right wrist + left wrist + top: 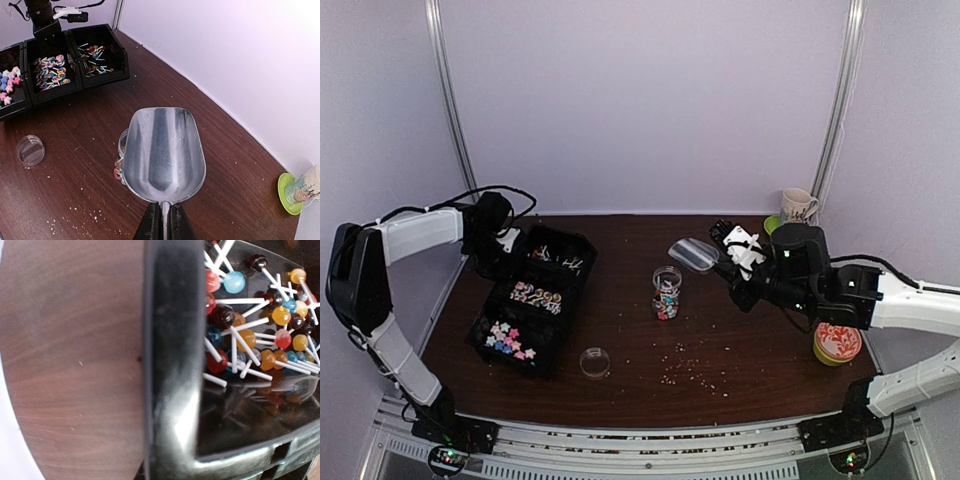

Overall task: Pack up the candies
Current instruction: Place the storage box at the center of the board.

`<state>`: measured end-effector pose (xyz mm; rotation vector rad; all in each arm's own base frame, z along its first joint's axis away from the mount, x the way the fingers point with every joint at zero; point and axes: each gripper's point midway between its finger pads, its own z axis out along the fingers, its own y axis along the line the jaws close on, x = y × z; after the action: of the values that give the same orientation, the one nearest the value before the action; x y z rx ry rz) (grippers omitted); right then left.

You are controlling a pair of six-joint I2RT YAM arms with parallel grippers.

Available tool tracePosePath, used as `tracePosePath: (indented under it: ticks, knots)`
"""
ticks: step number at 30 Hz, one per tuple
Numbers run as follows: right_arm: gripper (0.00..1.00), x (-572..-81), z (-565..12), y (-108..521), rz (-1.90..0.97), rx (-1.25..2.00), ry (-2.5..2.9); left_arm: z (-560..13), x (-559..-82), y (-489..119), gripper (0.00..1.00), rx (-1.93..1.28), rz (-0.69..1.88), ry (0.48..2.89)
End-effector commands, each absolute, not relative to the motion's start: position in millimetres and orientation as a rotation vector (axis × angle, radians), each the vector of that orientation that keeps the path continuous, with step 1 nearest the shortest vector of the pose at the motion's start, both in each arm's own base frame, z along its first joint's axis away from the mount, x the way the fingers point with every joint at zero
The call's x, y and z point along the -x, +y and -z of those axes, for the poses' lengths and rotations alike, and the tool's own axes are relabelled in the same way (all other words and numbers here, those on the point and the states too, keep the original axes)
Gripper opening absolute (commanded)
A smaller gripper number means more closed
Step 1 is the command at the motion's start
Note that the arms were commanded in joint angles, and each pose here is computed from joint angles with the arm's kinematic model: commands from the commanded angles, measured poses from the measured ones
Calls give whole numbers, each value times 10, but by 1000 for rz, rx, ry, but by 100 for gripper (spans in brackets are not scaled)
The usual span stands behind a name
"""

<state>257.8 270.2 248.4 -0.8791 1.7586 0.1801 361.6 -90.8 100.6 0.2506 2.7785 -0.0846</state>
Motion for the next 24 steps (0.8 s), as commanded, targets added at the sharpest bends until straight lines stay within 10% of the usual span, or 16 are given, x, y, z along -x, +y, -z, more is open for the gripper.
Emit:
tracePosePath:
  ticks: [1,24]
  knots:
    - [0,-2663,-2804,2671,-190,728,1597,-1281,-4014,-946,0,-214,92,2683]
    - [0,-3014,-2553,2163,50,446,1682,-755,-4734,-715,0,-189,142,2778]
